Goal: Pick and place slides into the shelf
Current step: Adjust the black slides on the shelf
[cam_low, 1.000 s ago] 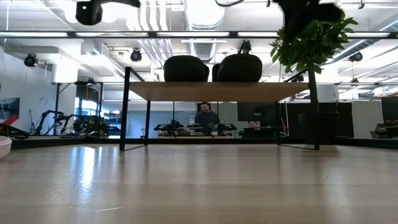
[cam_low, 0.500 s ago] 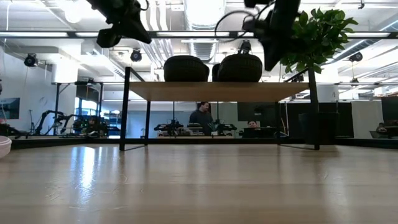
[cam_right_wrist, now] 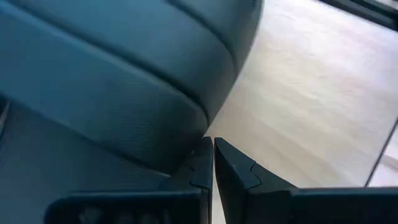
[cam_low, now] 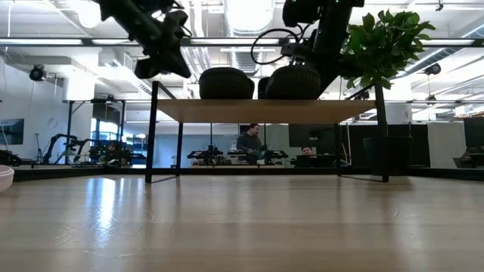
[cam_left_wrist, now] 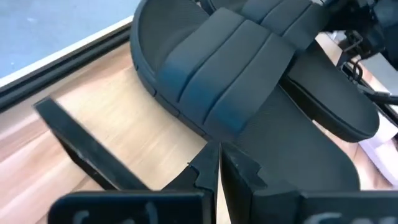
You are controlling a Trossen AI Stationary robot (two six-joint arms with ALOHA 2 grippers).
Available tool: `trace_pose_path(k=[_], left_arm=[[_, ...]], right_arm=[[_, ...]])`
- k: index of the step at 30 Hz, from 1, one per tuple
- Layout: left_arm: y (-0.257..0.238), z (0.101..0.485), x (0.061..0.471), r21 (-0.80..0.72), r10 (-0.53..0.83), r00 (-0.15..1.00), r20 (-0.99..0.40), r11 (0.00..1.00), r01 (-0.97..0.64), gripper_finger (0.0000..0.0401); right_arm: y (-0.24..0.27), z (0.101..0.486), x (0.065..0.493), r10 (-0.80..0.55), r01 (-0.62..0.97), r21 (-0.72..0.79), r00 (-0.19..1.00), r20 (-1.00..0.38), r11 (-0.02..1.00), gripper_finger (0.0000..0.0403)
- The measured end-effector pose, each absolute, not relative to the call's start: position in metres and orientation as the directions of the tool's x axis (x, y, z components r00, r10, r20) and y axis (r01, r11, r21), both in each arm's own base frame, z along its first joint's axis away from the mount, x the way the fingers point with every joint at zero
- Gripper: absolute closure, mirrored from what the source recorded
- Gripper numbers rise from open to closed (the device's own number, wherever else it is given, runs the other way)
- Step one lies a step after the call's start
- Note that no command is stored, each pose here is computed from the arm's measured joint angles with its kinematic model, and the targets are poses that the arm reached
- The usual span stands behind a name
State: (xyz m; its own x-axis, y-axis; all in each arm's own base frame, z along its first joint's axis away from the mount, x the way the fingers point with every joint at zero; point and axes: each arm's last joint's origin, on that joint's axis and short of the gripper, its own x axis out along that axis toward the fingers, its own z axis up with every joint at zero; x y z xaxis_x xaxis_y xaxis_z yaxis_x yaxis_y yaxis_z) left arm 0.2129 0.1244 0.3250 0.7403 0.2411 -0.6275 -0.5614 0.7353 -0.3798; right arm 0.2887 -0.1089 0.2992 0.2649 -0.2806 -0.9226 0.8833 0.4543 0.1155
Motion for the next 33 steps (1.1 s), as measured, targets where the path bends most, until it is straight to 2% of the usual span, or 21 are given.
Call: trace_pose_path(k=[8,15,26,33], left_arm=[[0.132,0.319,0.225,-0.381,0.228,0.732,-0.642,0.733,-0.563,0.04],[0.134,0.312,0.23,-0.391,0.201,0.724,-0.66,0.731,-0.559,0.04],[0.144,0.288,0.249,-0.399,0.147,0.693,-0.706,0.726,-0.56,0.04],[0.147,0.288,0.255,-0.409,0.123,0.713,-0.691,0.747,-0.525,0.04]], right_arm=[[-0.126,0.301,0.282,-0.298,0.878,0.101,0.264,-0.917,0.467,0.0394],[-0.136,0.303,0.285,-0.256,0.844,0.193,0.357,-0.898,0.501,0.0394],[-0.134,0.303,0.284,-0.22,0.828,0.2,0.359,-0.907,0.524,0.0394],[-0.133,0.303,0.284,-0.2,0.82,0.209,0.362,-0.911,0.533,0.0394]])
